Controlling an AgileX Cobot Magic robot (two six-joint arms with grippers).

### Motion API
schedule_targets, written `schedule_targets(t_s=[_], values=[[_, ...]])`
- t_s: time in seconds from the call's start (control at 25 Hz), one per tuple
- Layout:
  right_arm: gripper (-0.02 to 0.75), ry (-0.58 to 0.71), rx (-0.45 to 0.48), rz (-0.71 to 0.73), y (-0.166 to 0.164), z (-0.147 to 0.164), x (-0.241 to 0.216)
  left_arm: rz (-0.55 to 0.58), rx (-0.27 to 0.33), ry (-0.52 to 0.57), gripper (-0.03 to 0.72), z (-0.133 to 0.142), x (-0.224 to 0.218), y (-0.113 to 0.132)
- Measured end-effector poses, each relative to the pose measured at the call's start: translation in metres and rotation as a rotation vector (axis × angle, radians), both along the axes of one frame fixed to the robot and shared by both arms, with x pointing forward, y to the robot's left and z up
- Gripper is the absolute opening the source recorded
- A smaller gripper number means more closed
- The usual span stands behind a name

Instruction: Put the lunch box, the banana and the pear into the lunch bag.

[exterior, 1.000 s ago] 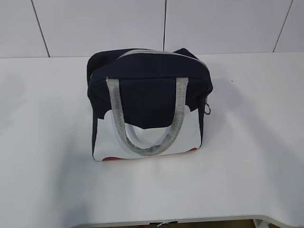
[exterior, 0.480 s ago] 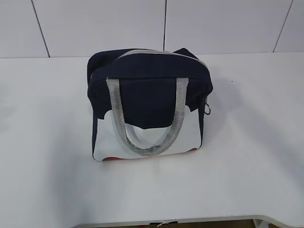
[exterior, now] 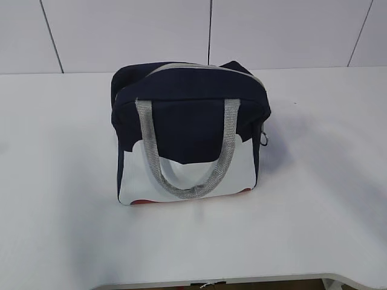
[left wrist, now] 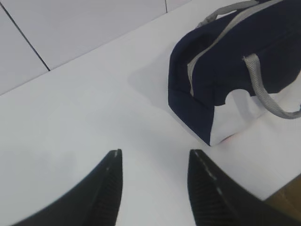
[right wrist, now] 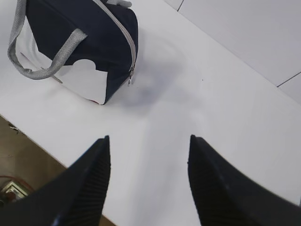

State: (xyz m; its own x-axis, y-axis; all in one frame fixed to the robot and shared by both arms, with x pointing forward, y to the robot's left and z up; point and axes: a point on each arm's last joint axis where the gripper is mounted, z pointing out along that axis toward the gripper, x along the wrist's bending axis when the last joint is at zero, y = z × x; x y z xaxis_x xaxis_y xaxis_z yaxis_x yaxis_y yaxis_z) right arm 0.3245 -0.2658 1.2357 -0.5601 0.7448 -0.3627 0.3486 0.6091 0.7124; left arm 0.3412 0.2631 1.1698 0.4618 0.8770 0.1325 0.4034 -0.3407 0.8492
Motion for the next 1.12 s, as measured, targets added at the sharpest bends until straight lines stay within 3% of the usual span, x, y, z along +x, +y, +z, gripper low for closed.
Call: schedule_targets(t_s=[0.32, 0.6, 0.84, 1.12], values=[[0.442, 0.002, 0.044, -0.035, -0.010, -0.014, -0.021, 0.006, -0.038, 0.094, 0.429, -0.004, -0.023, 0.003], [0.442, -0.009, 0.073, -0.050, -0.018, -0.025, -0.039, -0.033, -0.072, 0.202, 0.440, -0.010, -0.033, -0.001], [0.442, -0.003, 0.114, -0.076, -0.026, -0.046, -0.056, -0.029, -0.088, 0.212, 0.440, -0.018, -0.041, 0.001], [0.442, 0.003, 0.160, -0.108, -0.033, -0.068, -0.073, -0.001, -0.134, 0.163, 0.439, -0.052, -0.063, 0.007]])
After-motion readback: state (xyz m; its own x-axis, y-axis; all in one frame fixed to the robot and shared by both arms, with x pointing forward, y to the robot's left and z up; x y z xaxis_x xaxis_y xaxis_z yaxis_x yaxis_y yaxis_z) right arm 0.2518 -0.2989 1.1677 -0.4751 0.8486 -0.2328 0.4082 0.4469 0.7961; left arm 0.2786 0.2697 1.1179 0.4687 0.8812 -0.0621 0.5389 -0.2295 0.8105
